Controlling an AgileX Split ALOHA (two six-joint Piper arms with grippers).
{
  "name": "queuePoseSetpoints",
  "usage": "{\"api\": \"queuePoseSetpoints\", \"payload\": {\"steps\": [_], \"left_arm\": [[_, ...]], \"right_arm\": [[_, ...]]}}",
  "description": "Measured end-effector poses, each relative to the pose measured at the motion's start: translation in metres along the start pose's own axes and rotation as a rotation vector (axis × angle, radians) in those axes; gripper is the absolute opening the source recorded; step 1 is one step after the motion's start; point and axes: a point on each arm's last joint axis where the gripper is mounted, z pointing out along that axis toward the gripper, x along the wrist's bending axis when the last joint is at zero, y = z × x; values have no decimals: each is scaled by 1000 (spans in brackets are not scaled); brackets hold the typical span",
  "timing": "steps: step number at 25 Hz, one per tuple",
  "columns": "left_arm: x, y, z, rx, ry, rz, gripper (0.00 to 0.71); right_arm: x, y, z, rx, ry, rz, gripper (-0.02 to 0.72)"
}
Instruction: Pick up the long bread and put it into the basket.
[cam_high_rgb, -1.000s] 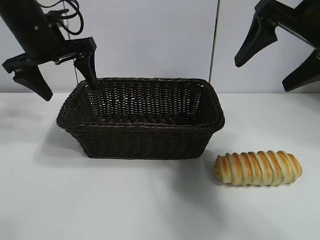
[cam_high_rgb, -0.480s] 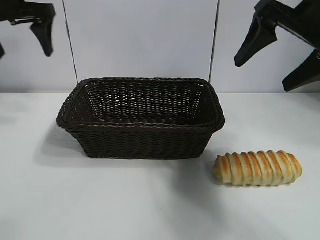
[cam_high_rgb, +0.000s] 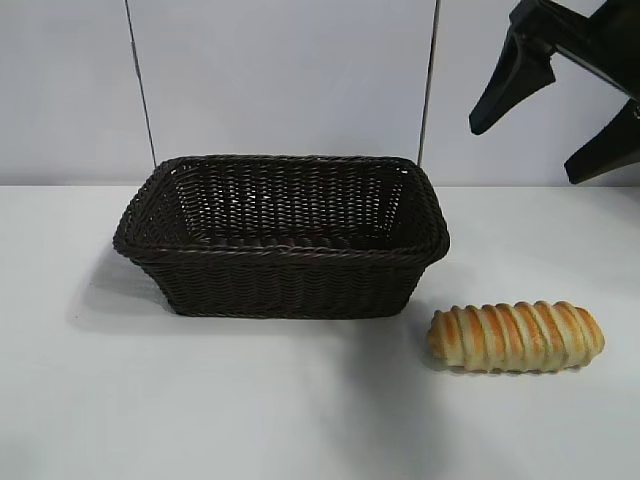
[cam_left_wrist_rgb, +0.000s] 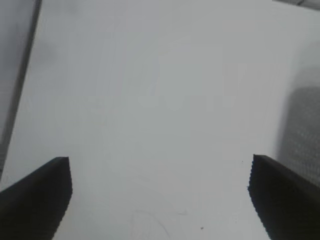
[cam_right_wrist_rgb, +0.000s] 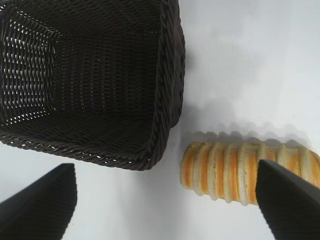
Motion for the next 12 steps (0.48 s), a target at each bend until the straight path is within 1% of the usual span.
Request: {"api": "queuePoseSetpoints", "payload": {"steps": [3, 6, 8, 12], "left_arm": [[-20, -5, -49, -104, -36, 63, 694], [-39, -17, -102, -219, -58, 129, 694], [-52, -30, -139, -297, -76, 172, 694], [-70, -63, -205, -443, -108, 245, 694]], "right_arm": [[0, 0, 0, 0, 0, -3, 694], [0, 0, 0, 1, 0, -4, 694], [0, 0, 0, 3, 1, -10, 694], [0, 0, 0, 3, 1, -19, 694]]}}
